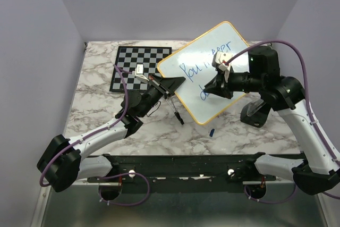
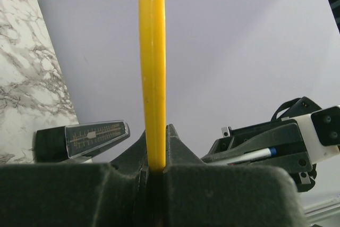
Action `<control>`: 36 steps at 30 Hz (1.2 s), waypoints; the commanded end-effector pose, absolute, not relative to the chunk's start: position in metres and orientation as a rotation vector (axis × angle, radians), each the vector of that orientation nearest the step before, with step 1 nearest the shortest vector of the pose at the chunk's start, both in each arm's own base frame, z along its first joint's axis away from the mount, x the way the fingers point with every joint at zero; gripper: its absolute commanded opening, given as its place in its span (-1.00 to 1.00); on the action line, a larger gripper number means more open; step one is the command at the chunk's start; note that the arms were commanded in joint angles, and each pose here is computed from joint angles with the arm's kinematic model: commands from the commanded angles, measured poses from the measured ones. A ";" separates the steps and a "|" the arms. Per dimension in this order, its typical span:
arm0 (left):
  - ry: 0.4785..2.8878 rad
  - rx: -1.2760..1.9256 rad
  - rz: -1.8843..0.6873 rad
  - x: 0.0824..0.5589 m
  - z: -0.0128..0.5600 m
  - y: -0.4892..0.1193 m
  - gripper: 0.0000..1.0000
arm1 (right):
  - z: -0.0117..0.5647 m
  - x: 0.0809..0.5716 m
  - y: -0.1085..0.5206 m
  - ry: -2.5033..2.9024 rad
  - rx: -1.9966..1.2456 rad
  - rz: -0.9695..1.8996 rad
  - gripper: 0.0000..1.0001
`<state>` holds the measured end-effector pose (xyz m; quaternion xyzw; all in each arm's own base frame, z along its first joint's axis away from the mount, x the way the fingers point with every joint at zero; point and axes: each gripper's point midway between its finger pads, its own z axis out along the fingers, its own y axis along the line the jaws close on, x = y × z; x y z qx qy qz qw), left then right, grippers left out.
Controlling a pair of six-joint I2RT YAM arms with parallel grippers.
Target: Write a sentence on the whiteboard
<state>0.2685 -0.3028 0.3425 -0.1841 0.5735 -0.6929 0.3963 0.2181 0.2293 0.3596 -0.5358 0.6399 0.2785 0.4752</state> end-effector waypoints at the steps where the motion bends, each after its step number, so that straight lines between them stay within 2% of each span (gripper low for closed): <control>1: 1.092 -0.413 -1.965 0.240 0.435 -0.273 -1.00 | 0.347 0.212 0.215 1.628 -1.292 0.643 -0.99; 7: 1.099 -0.411 -1.967 0.241 0.434 -0.274 -1.00 | 0.378 0.223 0.210 1.579 -1.229 0.610 -0.99; 12: 1.105 -0.409 -1.955 0.240 0.433 -0.273 -1.00 | 0.404 0.217 0.220 1.507 -1.236 0.703 -0.99; 36: 1.099 -0.409 -1.972 0.234 0.430 -0.268 -1.00 | 0.411 0.215 0.224 1.456 -1.272 0.724 -0.99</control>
